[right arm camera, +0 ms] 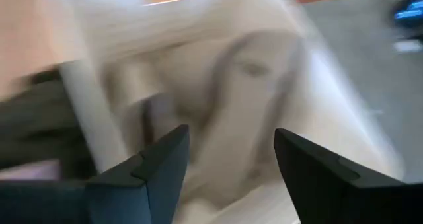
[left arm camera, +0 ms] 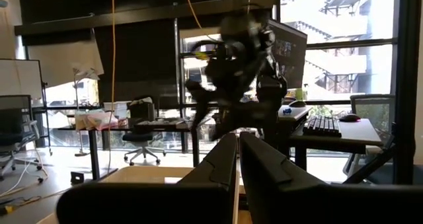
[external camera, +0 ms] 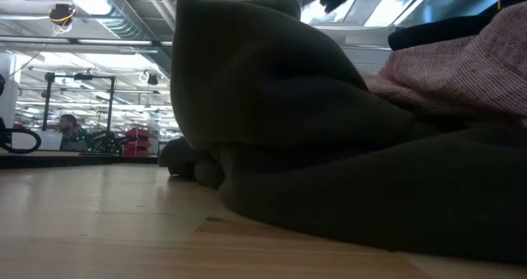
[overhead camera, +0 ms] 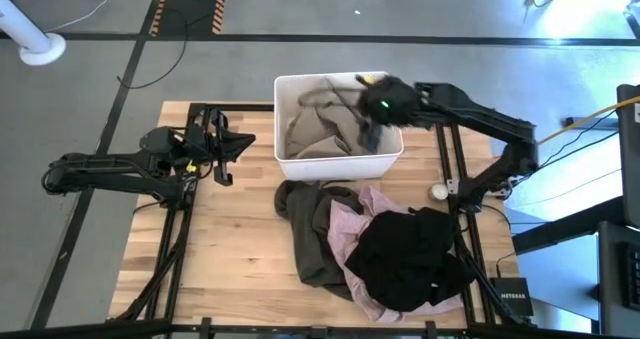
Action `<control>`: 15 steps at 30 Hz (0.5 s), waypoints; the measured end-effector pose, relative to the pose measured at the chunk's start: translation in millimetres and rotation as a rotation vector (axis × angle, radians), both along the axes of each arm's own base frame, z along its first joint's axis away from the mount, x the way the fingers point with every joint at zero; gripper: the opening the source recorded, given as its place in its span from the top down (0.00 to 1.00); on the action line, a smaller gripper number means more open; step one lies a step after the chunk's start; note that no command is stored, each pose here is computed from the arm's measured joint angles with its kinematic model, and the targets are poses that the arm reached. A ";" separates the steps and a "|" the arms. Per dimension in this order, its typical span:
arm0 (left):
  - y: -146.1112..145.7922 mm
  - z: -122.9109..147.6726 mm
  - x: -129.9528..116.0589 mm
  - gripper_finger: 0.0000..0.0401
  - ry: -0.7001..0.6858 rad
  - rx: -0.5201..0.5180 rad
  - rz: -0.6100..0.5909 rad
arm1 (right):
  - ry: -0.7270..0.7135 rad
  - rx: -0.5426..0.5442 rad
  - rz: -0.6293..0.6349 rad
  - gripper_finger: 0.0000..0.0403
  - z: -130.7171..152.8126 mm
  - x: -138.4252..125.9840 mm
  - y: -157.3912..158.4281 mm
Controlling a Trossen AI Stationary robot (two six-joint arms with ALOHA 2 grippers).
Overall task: Sort clothes
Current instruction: Put the black shirt into the white laundry bin
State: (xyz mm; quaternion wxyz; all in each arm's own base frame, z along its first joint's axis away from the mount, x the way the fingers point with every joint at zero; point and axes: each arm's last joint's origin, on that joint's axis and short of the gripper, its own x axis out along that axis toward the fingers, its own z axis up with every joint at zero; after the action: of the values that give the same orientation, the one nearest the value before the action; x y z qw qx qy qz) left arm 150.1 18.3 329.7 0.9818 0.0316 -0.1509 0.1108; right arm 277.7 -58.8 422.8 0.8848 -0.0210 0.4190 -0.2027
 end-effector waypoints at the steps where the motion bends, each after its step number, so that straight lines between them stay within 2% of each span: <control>1: 0.0 0.0 0.0 0.96 0.000 0.000 0.000 | -0.003 0.052 0.030 0.40 2.2 -5.5 10.7; 5: 0.0 0.2 -0.1 0.96 -0.001 0.003 0.001 | 0.019 0.206 0.146 0.40 6.2 -21.6 56.1; 8: 0.0 0.2 -0.1 0.96 0.000 0.010 0.003 | 0.060 0.271 0.206 0.40 3.9 -28.3 91.4; 11: 0.0 0.1 0.0 0.96 -0.002 0.000 0.000 | 0.132 0.306 0.264 0.40 -2.4 -34.5 124.7; 15: 0.0 0.1 0.0 0.96 -0.001 0.000 0.000 | 0.197 0.297 0.352 0.40 -12.5 -37.3 164.8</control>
State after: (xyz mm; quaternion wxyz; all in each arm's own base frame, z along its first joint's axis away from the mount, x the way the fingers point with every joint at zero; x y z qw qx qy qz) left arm 150.1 18.2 329.8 0.9818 0.0318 -0.1513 0.1107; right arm 240.3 106.0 410.3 0.8548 0.0171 0.5182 0.0213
